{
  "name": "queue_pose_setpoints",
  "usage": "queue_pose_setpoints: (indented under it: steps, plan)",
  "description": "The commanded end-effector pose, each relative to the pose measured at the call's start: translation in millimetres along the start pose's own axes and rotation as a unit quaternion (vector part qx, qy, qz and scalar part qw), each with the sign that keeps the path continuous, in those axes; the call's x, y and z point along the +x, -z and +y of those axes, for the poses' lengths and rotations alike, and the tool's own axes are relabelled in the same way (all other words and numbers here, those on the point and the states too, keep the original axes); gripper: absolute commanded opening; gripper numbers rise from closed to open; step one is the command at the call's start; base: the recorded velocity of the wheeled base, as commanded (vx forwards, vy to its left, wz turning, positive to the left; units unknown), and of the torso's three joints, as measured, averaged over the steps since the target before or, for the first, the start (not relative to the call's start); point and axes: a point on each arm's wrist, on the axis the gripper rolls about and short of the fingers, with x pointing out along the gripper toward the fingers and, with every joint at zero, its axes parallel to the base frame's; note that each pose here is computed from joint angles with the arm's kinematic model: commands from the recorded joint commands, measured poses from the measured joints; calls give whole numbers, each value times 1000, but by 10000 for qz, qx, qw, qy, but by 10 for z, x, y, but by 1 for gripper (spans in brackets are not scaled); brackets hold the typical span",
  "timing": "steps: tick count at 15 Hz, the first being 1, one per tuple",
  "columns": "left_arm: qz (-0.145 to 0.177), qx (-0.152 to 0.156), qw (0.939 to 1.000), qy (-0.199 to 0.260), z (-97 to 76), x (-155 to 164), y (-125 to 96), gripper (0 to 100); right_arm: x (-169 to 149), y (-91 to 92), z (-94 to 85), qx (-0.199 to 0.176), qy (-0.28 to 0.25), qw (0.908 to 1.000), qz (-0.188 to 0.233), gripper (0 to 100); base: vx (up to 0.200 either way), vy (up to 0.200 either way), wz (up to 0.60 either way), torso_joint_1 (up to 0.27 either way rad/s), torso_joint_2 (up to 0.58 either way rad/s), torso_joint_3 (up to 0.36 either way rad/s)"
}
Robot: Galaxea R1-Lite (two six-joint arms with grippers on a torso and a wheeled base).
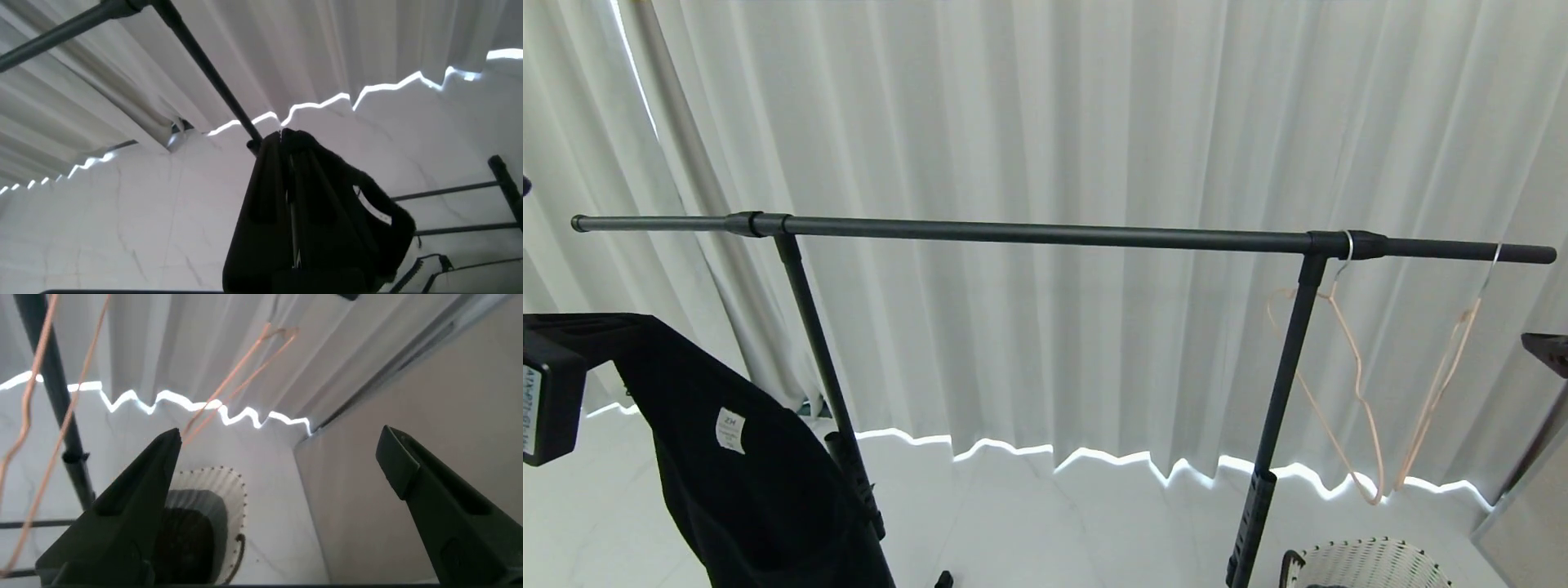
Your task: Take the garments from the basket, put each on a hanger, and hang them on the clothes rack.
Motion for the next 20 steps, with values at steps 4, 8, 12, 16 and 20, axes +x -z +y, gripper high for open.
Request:
queue_pose_setpoints:
  steps: [4, 8, 12, 16, 20]
  plan:
    - [-41, -2, 10000, -23, 7, -27, 2, 0, 707, 105, 390, 952, 142, 9911, 920, 100, 0, 0, 0, 0, 0, 0]
    - [-42, 85, 9999, -40, 10, -29, 0, 0, 1345, 365, 741, 1793, 961, 9668, 1545, 100, 0, 0, 0, 0, 0, 0]
    - [-78, 94, 9999, -53, 14, -53, 2, 0, 1724, 544, 774, 2043, 1322, 9552, 1683, 100, 0, 0, 0, 0, 0, 0]
    - [-70, 172, 9998, -51, 13, -45, -2, 0, 1897, 597, 702, 2146, 1520, 9493, 1723, 100, 0, 0, 0, 0, 0, 0]
    - [-70, 241, 9997, -51, 13, -45, -2, 0, 1966, 535, 717, 2188, 1512, 9498, 1646, 100, 0, 0, 0, 0, 0, 0]
